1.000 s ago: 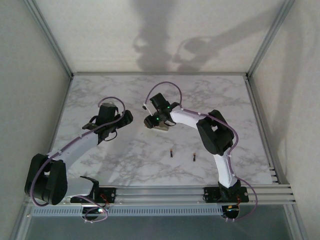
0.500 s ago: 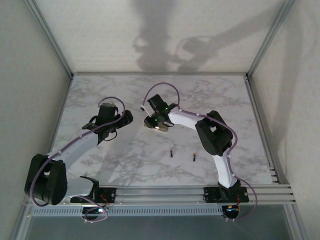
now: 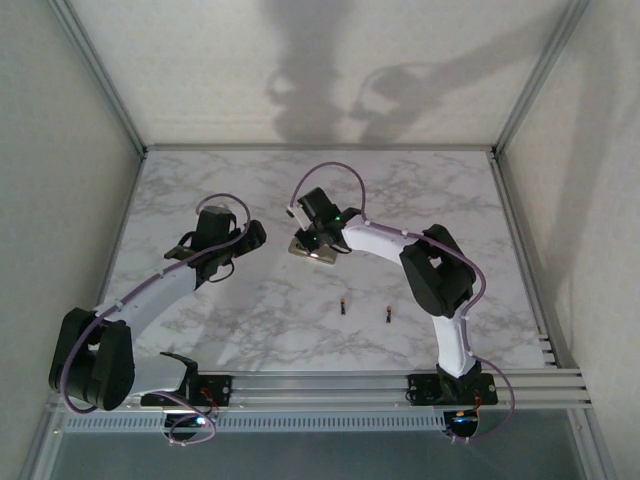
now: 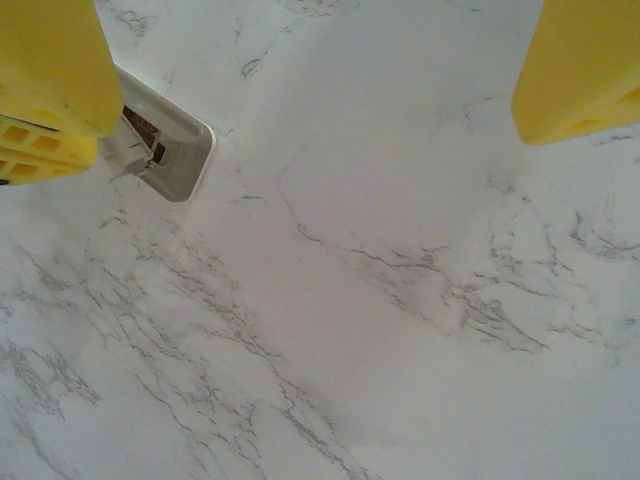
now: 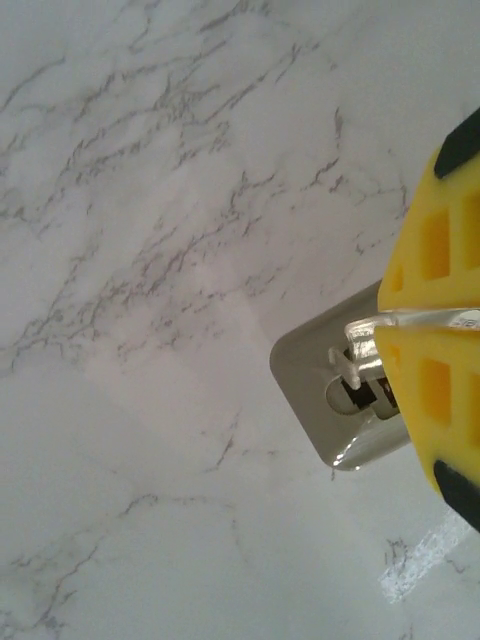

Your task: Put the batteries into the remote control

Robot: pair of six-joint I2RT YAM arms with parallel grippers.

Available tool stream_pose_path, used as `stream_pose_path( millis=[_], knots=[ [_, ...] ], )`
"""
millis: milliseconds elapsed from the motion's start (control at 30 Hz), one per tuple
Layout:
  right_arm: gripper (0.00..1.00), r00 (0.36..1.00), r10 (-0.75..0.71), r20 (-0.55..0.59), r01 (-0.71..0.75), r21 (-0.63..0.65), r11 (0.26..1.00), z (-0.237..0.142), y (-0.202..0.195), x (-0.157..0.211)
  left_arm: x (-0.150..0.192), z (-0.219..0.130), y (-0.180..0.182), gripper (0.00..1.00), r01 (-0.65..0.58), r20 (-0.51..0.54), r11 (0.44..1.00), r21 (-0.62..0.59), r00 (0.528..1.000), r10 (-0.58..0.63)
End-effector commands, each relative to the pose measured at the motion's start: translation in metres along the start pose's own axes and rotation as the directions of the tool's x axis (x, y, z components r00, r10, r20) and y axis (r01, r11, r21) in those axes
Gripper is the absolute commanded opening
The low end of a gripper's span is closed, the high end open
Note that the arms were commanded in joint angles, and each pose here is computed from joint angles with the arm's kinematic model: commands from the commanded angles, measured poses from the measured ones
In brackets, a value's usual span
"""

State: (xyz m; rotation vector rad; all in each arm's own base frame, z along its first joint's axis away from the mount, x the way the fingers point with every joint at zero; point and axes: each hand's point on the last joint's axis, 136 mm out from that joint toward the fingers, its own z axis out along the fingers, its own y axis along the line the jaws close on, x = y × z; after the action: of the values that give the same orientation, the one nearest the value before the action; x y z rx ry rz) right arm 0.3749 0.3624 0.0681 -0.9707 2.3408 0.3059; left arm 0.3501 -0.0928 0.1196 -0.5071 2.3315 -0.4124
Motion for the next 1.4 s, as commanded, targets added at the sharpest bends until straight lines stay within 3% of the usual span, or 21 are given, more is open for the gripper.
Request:
stream_pose_path(
  millis=[0,133,400,700,1000,1367],
  knots=[
    [0.08,0.999,0.019,0.028,-0.021,0.054,0.998,-0.01,-0.012,-0.004,-0.003,-0.004,0.0,1.0,0.003,0.015,1.0,0.017,1.0,-0.003],
    [0.08,0.999,0.022,0.024,-0.022,0.017,1.0,-0.01,-0.007,-0.004,-0.003,-0.004,-0.001,1.0,0.003,0.016,1.0,0.019,1.0,-0.003],
    [0.29,0.999,0.035,0.012,-0.035,0.002,0.999,-0.007,-0.005,0.001,-0.002,-0.004,0.0,1.0,0.002,0.015,1.0,0.018,1.0,-0.002],
    [0.31,0.994,0.105,-0.023,-0.103,0.062,0.993,-0.001,-0.025,0.012,0.005,0.003,-0.001,1.0,-0.01,-0.011,0.999,0.032,1.0,0.01],
    [0.58,0.97,0.229,-0.082,-0.234,-0.054,0.971,0.008,-0.022,0.031,0.007,0.008,0.003,1.0,-0.007,-0.019,1.0,0.016,1.0,0.007],
    [0.6,0.952,0.271,-0.145,-0.293,-0.16,0.943,0.016,0.001,0.05,0.009,0.011,0.001,0.99,-0.003,-0.028,1.0,0.024,1.0,0.004]
  ],
)
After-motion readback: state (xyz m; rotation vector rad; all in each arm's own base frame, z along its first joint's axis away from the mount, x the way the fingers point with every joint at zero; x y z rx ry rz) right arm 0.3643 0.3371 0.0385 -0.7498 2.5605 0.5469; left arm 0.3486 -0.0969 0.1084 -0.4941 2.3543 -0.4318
